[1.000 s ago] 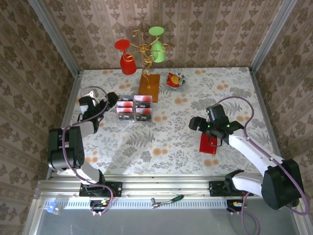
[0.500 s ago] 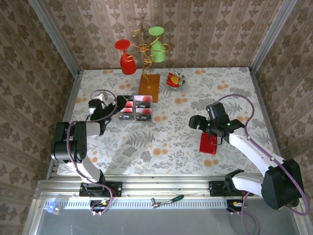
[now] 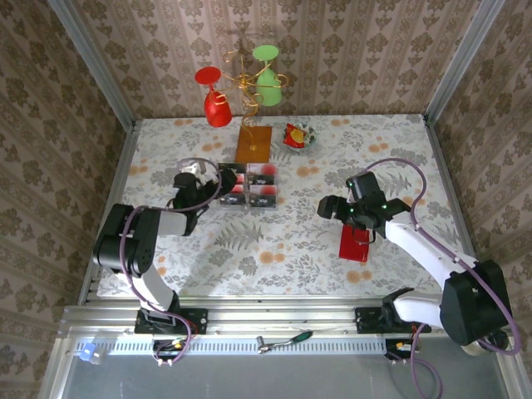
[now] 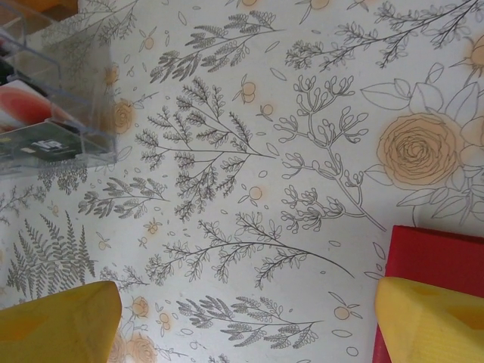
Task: Put the credit cards into the card holder
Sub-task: Move the storage box to the center of the table.
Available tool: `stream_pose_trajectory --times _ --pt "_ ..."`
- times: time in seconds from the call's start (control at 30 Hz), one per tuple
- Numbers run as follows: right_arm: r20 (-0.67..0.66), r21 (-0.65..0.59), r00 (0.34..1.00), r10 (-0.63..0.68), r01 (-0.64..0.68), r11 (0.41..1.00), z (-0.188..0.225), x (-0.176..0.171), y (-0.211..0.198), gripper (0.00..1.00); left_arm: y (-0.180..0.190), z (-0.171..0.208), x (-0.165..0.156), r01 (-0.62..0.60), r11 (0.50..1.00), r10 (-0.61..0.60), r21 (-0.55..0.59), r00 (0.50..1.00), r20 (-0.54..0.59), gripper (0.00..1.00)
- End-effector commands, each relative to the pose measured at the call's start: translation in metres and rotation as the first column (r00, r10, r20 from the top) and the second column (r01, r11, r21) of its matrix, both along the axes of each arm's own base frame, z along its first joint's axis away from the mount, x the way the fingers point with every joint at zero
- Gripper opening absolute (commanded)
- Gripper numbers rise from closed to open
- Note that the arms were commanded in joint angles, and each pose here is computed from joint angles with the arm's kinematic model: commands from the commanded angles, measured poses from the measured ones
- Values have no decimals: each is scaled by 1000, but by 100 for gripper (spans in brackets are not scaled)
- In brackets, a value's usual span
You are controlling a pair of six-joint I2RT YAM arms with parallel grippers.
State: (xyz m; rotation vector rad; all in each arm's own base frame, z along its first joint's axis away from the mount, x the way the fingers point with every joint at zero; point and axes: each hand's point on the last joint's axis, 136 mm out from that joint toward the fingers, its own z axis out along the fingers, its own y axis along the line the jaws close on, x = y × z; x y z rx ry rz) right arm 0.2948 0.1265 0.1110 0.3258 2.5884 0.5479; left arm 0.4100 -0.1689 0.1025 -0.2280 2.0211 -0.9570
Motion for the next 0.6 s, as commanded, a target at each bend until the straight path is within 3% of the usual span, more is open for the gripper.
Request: stream_pose_trajectory --times 0.0,0.4,0.57 --pt "17 23 999 44 -45 999 9 7 12 88 -21 18 5 0 1000 1 -21 998 62 100" --pt "-25 82 996 83 -80 993 -12 24 42 86 -126 13 1 78 994 -69 -82 992 107 100" --pt "-60 100 994 94 -88 991 -31 31 58 84 -148 12 -3 103 991 -94 -81 990 108 100"
